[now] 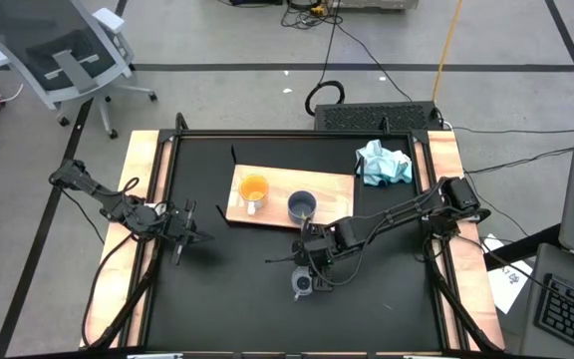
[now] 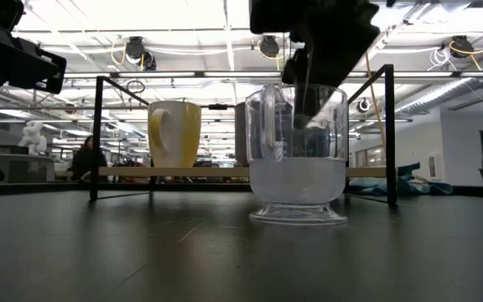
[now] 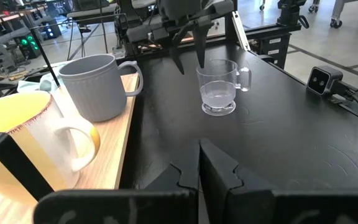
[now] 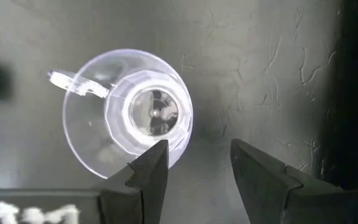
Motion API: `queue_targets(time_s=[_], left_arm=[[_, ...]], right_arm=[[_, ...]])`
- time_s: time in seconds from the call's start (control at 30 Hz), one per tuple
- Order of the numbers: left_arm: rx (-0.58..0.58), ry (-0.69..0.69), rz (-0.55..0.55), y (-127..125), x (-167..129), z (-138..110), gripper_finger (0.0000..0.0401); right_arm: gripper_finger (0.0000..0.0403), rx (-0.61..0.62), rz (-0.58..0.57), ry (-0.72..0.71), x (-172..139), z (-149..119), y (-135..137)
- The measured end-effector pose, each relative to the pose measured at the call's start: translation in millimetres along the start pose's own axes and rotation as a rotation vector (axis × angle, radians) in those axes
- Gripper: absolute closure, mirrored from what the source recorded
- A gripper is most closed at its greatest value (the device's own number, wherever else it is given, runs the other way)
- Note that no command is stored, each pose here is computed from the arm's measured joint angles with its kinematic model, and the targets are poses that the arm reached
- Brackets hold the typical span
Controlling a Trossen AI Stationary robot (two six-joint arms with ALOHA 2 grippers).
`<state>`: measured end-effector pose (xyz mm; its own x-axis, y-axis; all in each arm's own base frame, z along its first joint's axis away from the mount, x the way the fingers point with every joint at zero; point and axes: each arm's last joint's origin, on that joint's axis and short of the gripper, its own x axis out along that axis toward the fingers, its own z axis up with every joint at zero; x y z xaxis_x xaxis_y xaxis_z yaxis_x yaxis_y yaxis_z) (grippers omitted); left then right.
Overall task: Stack small to large cups/mugs on shelf
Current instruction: Put the transparent mug on the shelf
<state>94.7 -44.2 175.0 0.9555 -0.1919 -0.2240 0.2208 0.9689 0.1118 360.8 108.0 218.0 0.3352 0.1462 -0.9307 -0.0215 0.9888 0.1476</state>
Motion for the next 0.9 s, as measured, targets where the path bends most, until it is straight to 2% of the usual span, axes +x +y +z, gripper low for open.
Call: queue_targets(time_s=[0.9], left_arm=[[-0.002,0.008,0.000,0.0,0.0,-0.8,0.0391]], right_arm=[[0.0239,0.002,-0.004,-0.005,7.1,-2.1,-8.8]])
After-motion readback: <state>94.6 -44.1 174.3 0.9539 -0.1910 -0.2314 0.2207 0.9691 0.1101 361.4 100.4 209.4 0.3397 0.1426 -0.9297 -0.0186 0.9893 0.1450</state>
